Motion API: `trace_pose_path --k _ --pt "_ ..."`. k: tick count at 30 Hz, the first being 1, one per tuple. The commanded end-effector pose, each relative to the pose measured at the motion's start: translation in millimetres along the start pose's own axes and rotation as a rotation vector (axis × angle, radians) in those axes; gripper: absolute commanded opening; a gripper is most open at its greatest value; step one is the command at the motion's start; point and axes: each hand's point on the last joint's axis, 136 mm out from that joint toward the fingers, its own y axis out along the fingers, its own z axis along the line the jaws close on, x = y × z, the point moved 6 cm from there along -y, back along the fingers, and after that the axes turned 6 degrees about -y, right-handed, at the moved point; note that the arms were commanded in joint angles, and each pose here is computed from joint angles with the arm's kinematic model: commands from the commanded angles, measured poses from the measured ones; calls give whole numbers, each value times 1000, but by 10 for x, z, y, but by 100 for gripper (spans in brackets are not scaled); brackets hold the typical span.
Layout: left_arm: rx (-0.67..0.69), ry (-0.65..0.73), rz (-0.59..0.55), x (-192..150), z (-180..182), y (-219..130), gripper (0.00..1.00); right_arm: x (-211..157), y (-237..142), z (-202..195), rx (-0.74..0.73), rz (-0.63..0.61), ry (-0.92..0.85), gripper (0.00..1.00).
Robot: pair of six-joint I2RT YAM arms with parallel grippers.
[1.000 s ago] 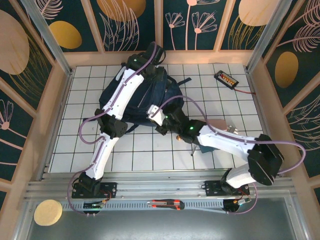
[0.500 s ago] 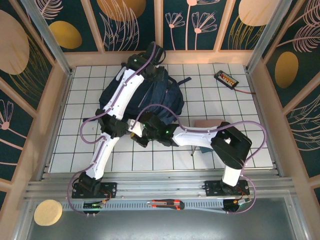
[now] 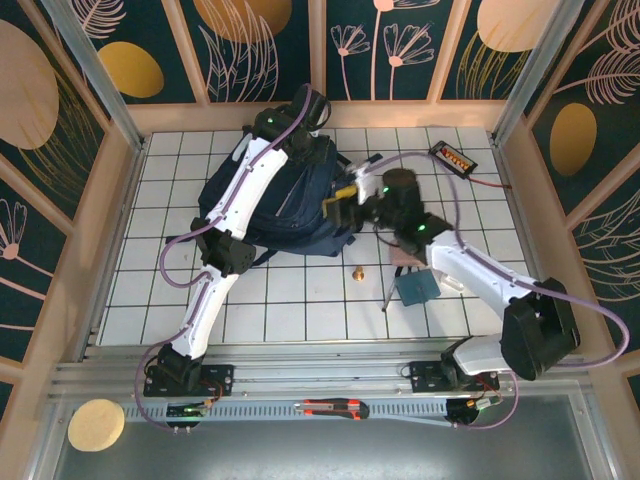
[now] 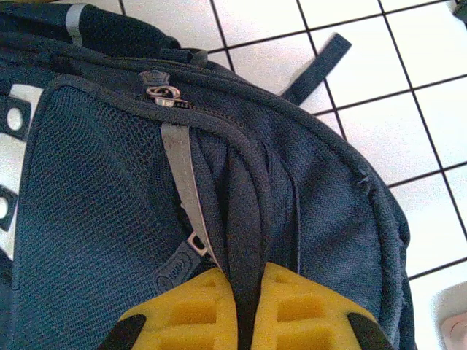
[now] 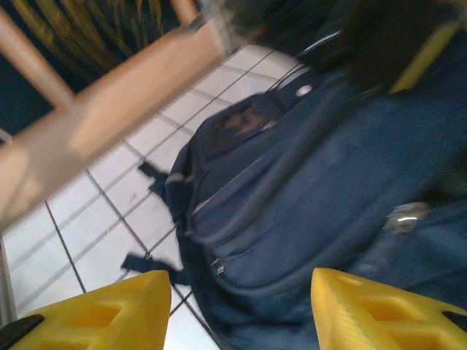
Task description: Pack the student bag
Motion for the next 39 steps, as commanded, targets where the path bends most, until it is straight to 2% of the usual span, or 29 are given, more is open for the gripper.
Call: trace_pose_path --k 1,3,7,8,12,17,23,28,34,39 --pt "-95 27 -121 199 -82 -631 0 -98 74 -307 66 113 338 53" --pt "-113 33 -128 211 -100 -684 0 -28 169 -590 33 139 446 49" --pt "-147 39 -130 215 -138 -741 0 119 296 -917 35 82 562 40" --pt "-155 44 -127 212 -146 -739 0 176 321 -962 66 52 578 41" --pt "-180 59 -112 192 -176 -724 0 320 457 -1093 180 3 643 55" --pt "-215 72 -75 146 -212 -654 0 381 673 -1231 221 16 636 54" --pt "-197 69 -71 148 -167 -645 0 351 792 -1226 266 26 662 50" --pt "-158 45 -96 197 -71 -690 0 194 639 -1045 157 61 493 58" --pt "-166 28 -83 184 -74 -661 0 -157 396 -949 -25 173 439 59" --pt "-180 14 -89 202 -92 -650 0 -217 326 -730 13 204 436 58"
